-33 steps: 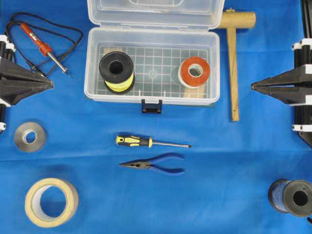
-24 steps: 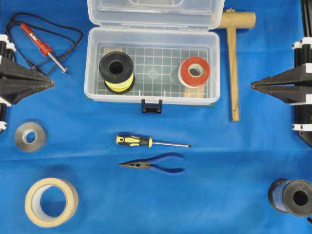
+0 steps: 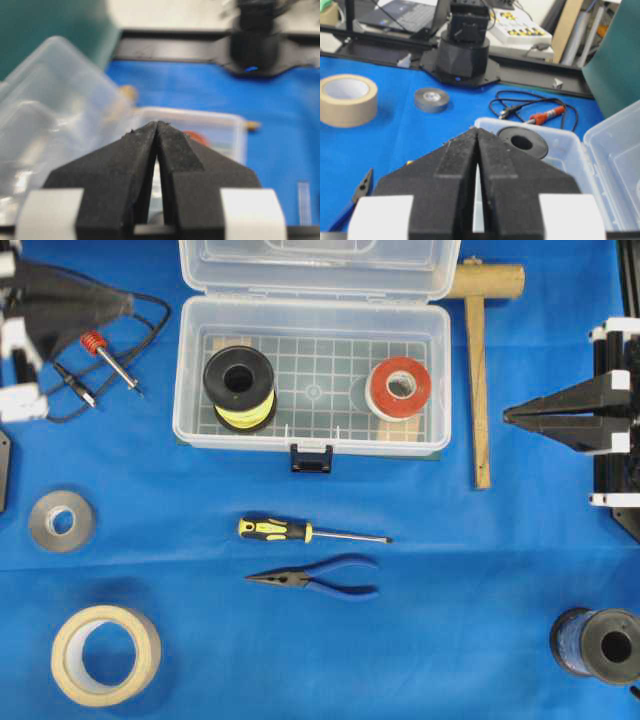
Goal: Close the tool box with the left arm.
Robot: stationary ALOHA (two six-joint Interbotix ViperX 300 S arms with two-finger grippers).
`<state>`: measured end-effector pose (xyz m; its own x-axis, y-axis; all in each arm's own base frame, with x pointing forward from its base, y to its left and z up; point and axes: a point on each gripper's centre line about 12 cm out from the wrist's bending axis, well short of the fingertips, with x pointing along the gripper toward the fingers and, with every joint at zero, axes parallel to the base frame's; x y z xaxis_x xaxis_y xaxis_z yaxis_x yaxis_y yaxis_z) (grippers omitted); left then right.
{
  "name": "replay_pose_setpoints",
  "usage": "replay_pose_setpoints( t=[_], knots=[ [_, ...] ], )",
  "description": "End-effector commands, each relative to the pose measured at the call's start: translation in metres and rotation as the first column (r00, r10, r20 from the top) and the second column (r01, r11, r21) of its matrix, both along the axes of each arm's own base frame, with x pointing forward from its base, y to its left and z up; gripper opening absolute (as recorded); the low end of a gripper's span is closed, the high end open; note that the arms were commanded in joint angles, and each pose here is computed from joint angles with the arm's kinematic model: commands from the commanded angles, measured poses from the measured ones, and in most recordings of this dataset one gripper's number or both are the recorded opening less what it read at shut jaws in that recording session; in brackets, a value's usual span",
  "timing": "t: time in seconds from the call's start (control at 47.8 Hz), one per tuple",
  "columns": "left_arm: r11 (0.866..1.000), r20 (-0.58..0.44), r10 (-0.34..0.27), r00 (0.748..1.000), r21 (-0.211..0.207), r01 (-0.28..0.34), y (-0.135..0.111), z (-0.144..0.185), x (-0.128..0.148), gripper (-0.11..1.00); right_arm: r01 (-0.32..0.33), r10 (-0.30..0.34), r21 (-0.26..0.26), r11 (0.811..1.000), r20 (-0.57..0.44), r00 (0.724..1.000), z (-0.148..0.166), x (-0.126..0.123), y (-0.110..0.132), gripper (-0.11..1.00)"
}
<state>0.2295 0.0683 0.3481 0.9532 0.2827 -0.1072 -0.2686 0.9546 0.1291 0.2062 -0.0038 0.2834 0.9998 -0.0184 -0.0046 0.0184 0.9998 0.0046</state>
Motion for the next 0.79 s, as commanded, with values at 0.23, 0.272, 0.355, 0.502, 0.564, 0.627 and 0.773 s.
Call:
replay_pose_setpoints(
  t=[0.23,0.272,0.355,0.502,0.564,0.627,0.773],
  knots=[
    [0.983,-0.032,0.167,0.985,0.081,-0.164,0.062,0.03,0.03,0.75,0.003,-0.003,-0.001,1.0,-0.017,1.0,0.004,0.003,-0.001,0.0],
    [0.978,-0.049,0.182,0.982,0.108,-0.176,0.071,0.03,0.035,0.84,0.003,-0.003,-0.001,1.0,-0.02,1.0,0.004,0.003,-0.001,0.0],
    [0.97,-0.087,0.21,0.974,0.141,-0.196,0.089,0.026,0.047,0.91,0.003,-0.003,-0.002,1.0,-0.029,1.0,0.002,0.003,-0.001,0.0],
    [0.963,-0.149,0.245,0.958,0.152,-0.223,0.121,0.018,0.074,0.91,0.003,-0.003,-0.004,1.0,-0.037,0.999,0.001,0.003,-0.001,0.0],
    [0.961,-0.181,0.256,0.95,0.151,-0.23,0.137,0.014,0.087,0.92,0.003,-0.003,-0.004,1.0,-0.043,0.999,0.0,0.003,-0.001,0.0],
    [0.961,-0.218,0.262,0.94,0.147,-0.234,0.15,0.008,0.099,0.92,0.004,-0.004,-0.004,1.0,-0.051,0.999,-0.001,0.004,-0.001,0.0],
    [0.96,-0.303,0.279,0.911,0.127,-0.251,0.183,-0.011,0.121,0.92,0.004,-0.004,-0.003,1.0,-0.06,0.998,-0.003,0.004,-0.001,0.0]
  ],
)
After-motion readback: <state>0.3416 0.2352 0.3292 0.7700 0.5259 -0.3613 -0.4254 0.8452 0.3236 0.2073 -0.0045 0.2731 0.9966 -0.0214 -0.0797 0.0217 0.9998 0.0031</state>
